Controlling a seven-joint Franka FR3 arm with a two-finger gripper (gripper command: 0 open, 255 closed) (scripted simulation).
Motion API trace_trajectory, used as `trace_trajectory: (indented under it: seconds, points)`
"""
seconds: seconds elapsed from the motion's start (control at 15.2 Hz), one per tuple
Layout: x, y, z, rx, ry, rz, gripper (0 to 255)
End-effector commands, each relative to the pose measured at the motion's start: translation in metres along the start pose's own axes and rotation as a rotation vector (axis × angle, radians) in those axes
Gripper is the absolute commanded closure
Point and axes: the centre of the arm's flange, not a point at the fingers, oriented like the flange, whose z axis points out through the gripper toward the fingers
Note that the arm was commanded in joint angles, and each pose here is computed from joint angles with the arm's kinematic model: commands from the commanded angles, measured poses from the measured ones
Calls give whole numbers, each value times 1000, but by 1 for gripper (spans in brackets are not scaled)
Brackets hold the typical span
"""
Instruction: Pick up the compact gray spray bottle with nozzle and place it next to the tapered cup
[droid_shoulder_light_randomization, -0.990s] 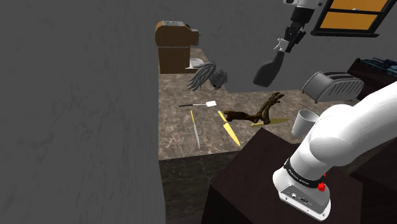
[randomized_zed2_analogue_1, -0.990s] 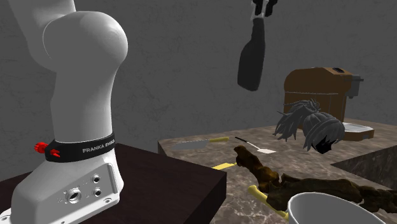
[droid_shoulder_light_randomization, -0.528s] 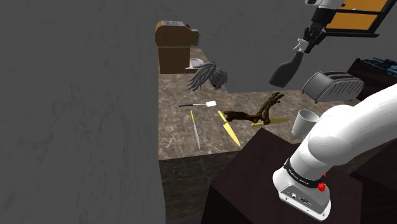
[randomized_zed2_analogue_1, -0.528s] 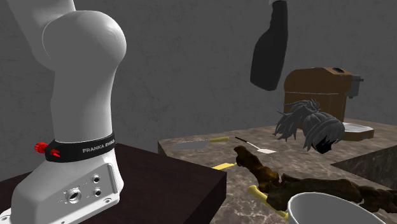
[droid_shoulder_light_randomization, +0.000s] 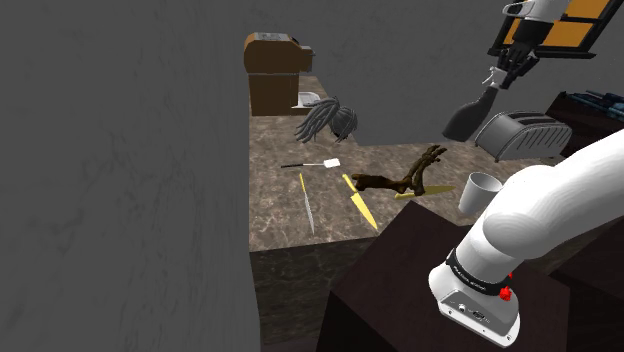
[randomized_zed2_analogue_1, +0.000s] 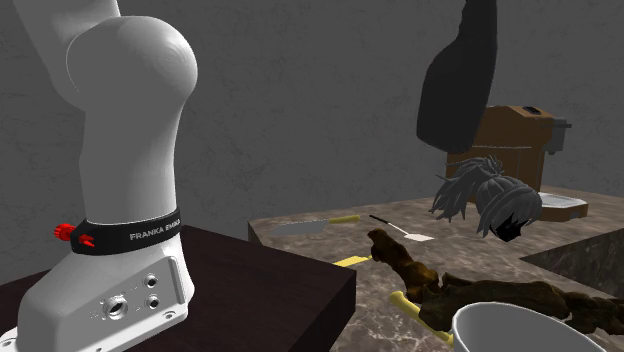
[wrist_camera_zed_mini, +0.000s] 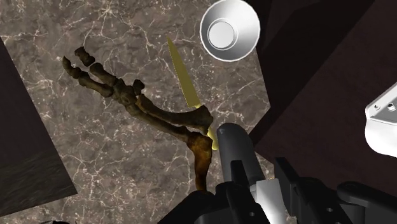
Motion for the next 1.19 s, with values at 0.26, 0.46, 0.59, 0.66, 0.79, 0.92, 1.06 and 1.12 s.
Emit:
trace_trajectory:
  seconds: [0.26, 0.46, 0.59, 0.66, 0.79, 0.92, 1.06, 1.12]
  points:
    - [-3, 2, 31, 0, 0, -1, 255]
    - [-4, 3, 47, 0, 0, -1, 255]
    - [-4, 4, 58, 0, 0, -1, 255]
    - [-4, 4, 63, 0, 0, -1, 255]
    - [-5, 5, 74, 0, 0, -1, 255]
    - [-5, 6, 84, 0, 0, -1, 255]
    - [-6, 6, 95, 0, 0, -1, 255]
    - [-6, 7, 100, 0, 0, -1, 255]
